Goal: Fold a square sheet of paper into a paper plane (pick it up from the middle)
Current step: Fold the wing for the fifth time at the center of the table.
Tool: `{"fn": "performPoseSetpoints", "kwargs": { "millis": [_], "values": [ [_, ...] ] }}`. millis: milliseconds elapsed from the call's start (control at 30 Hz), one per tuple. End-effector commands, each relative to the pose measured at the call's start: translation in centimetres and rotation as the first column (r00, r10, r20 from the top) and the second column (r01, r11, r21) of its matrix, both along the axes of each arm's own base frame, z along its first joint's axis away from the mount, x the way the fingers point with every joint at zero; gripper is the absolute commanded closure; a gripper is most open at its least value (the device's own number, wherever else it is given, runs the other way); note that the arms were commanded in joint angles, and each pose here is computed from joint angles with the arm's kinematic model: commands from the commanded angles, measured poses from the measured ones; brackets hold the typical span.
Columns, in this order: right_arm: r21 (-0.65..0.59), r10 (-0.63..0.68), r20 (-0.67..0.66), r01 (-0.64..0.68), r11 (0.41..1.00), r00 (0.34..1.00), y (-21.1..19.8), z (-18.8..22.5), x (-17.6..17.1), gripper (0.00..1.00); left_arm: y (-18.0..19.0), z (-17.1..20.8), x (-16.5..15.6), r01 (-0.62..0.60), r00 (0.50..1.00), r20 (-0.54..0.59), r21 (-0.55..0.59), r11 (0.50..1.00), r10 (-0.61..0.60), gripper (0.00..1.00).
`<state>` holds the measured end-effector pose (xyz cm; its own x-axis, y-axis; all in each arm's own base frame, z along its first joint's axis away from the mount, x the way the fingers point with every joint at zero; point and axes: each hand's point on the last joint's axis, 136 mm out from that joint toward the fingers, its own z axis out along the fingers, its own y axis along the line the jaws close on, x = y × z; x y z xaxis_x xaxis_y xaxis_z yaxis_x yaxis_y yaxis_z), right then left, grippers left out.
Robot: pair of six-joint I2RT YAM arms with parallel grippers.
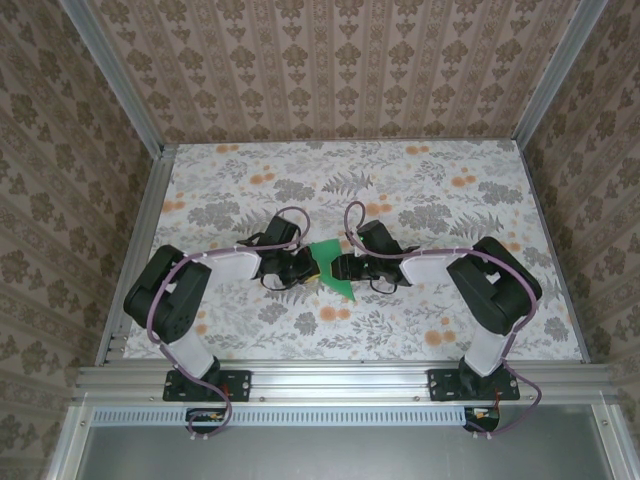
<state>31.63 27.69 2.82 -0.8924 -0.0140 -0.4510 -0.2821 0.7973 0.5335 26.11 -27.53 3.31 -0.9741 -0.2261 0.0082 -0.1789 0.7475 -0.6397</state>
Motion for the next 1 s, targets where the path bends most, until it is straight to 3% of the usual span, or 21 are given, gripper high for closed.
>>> {"fn": "performPoseSetpoints", "kwargs": {
  "millis": [0,133,233,500,667,967],
  "values": [
    [-0.055,0.001,0.075,0.003,0.998,0.997,-1.4,1.0,0.2,0.53,0.3,1.4,0.2,0.007,0.999,0.036,0.034,0.999,-0.008,0.99],
    [-0.055,0.068,0.259,-0.055,0.997,0.964,-1.2,3.6,-0.1,0.49,0.7,1.7,0.0,0.000,1.000,0.022,0.079,0.997,-0.001,1.00],
    [-0.138,0.145,0.377,-0.099,0.985,0.915,-1.1,4.6,-1.0,0.49,0.9,2.0,-0.1,-0.011,1.000,0.008,0.101,0.995,0.010,1.00],
    [-0.297,0.289,0.450,-0.164,0.941,0.845,0.5,4.0,-2.6,0.50,0.8,2.9,0.0,-0.028,0.999,-0.017,0.108,0.994,0.030,1.00],
    [-0.375,0.406,0.525,-0.225,0.899,0.748,2.7,3.0,-4.3,0.51,0.7,3.1,0.0,-0.042,0.999,-0.028,0.098,0.994,0.045,1.00],
    [-0.481,0.462,0.577,-0.176,0.859,0.673,4.2,1.2,-4.0,0.54,0.6,3.6,0.0,-0.056,0.997,-0.058,0.070,0.996,0.060,1.00]
  ]
}}
